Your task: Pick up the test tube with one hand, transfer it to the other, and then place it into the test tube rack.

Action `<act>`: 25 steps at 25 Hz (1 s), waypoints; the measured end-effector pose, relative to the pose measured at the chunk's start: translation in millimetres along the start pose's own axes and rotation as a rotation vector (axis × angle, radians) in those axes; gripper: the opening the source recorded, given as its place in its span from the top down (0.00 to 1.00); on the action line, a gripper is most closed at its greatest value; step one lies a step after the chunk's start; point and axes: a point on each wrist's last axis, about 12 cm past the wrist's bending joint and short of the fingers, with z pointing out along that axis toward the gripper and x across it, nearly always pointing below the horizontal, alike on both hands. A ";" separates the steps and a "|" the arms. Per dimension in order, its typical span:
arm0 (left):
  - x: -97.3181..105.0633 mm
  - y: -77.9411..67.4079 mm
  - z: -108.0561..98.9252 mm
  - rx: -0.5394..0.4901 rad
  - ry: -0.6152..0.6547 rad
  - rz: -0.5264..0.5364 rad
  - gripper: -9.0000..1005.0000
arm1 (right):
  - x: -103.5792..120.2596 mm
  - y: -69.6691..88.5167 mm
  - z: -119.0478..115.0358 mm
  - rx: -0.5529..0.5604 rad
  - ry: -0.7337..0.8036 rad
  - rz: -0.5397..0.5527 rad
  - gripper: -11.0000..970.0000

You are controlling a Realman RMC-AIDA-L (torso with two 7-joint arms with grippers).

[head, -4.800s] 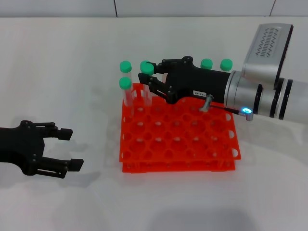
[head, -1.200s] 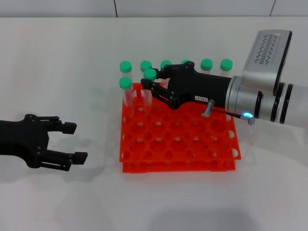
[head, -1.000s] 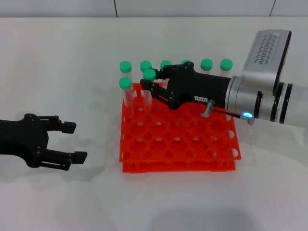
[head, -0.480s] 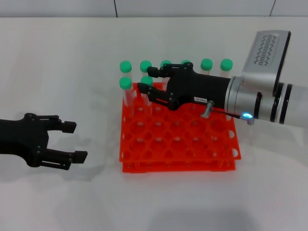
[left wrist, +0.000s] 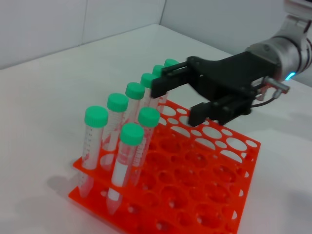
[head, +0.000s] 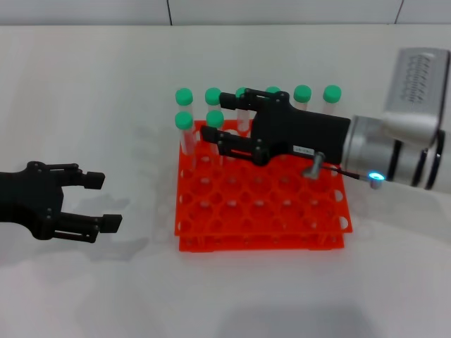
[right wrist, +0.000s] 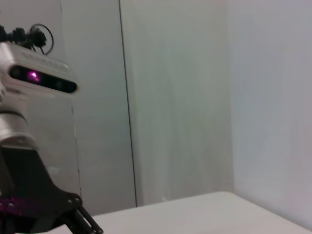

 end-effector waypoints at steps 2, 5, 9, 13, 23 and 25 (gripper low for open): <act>-0.2 -0.2 -0.2 0.000 -0.005 0.001 0.12 | -0.4 3.0 -8.8 -0.005 -0.020 -0.010 0.40; -1.8 -0.8 -0.8 0.000 -0.024 0.006 0.12 | -4.1 5.9 -27.7 -0.016 -0.060 -0.036 0.37; -7.0 -1.8 -1.8 0.003 -0.074 0.025 0.12 | -10.3 -0.4 -56.5 0.007 -0.051 -0.045 0.35; -12.2 -1.3 -5.1 -0.009 -0.134 0.041 0.12 | -19.9 -15.0 -87.4 0.014 0.026 -0.045 0.35; -23.8 1.9 -4.4 -0.034 -0.226 0.056 0.12 | -40.0 -38.9 -141.4 0.031 0.088 -0.012 0.34; -24.4 2.3 -3.5 -0.036 -0.230 0.054 0.12 | -40.5 -41.1 -145.2 0.047 0.089 -0.010 0.34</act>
